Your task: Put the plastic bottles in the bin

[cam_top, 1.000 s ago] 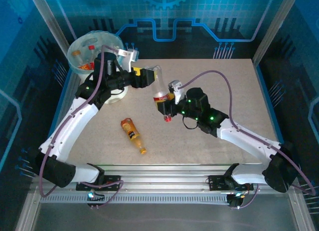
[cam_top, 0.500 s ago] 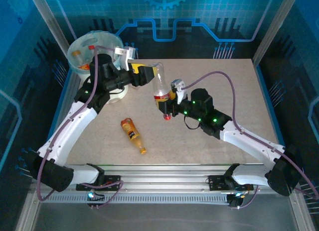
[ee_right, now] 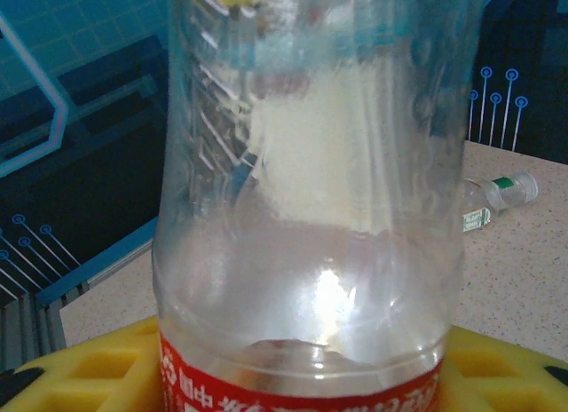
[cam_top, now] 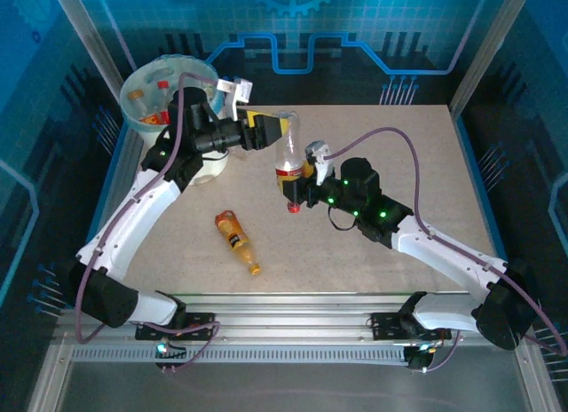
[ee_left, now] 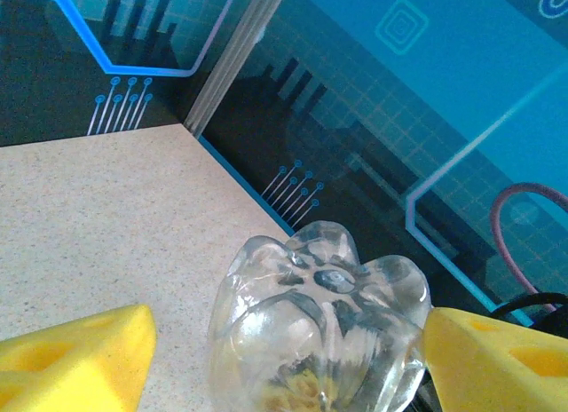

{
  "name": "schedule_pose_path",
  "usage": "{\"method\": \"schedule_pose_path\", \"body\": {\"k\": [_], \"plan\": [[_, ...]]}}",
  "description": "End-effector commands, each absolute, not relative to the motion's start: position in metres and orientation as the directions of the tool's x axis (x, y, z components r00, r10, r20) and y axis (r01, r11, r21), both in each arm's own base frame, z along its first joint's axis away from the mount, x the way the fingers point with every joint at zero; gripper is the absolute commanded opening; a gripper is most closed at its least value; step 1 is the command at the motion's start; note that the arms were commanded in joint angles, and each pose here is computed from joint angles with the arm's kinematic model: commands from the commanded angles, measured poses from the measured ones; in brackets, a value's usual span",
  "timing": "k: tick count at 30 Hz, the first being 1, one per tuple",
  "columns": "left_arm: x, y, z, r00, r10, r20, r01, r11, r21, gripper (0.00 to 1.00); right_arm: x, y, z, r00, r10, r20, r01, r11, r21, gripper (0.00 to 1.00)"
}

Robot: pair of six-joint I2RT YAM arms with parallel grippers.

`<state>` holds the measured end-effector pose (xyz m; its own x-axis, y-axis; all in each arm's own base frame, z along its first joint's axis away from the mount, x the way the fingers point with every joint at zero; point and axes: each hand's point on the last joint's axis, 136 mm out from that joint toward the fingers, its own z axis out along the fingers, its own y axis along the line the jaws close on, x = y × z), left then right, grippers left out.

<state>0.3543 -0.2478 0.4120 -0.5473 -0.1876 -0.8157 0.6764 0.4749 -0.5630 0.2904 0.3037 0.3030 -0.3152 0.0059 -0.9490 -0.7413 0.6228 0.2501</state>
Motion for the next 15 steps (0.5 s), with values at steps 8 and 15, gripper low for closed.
{"method": "schedule_pose_path", "body": {"k": [8,15], "plan": [[0.342,-0.263,0.411,-0.571,-0.148,-0.807,0.719,0.383,-0.58,0.84,0.285,0.324,0.327,-0.245,0.006,-0.97,-0.816,0.538,0.209,0.56],[0.336,-0.262,0.411,-0.558,-0.139,-0.818,0.732,0.382,-0.564,0.78,0.288,0.325,0.321,-0.271,0.0,-0.963,-0.806,0.547,0.227,0.56]]}}
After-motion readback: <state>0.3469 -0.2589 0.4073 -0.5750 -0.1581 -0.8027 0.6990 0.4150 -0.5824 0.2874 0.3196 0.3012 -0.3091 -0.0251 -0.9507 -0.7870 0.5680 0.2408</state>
